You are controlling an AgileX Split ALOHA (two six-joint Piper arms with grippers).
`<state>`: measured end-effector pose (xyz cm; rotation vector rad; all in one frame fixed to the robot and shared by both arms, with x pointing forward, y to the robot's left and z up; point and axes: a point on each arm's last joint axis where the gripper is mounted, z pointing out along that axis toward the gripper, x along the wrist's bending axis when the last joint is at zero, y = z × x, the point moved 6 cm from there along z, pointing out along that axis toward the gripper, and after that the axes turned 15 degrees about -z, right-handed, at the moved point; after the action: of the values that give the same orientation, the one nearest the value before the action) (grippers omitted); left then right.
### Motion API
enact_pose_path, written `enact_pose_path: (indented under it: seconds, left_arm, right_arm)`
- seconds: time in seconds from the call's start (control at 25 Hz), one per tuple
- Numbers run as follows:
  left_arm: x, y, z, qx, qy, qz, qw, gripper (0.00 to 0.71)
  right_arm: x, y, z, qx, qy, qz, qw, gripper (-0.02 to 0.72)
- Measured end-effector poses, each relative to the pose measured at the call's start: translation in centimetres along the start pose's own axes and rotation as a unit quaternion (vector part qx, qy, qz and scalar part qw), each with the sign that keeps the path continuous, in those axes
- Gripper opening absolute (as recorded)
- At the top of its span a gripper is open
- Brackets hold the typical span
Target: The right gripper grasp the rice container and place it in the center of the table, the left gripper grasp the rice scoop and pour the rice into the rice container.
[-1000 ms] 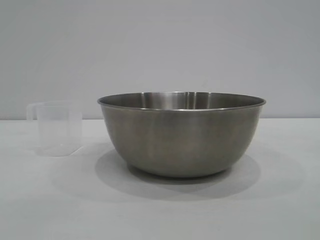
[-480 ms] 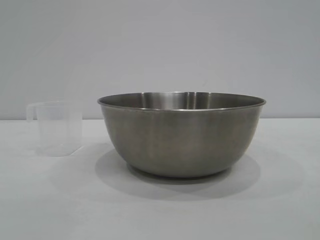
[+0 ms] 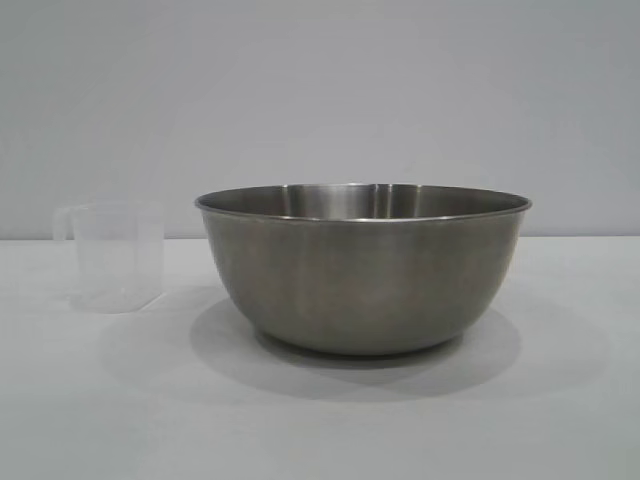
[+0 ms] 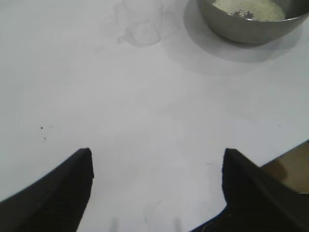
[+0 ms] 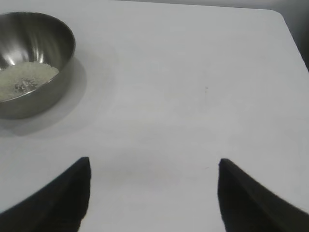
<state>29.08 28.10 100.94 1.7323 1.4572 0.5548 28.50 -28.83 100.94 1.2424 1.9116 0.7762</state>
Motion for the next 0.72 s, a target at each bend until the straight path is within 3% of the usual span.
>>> enact_pose_path:
  seconds: [0.48,0.72]
  left_arm:
    - [0.0,0.0,-0.02,-0.001,0.0,0.0,1.0,0.486]
    - [0.84,0.1,-0.13,-0.015,0.061,-0.046,0.997,0.486]
  right_arm:
    - [0.0,0.0,0.0,0.0,0.0,0.0,1.0,0.47]
    - [0.0,0.0,0.0,0.0,0.0,0.0,1.0,0.47]
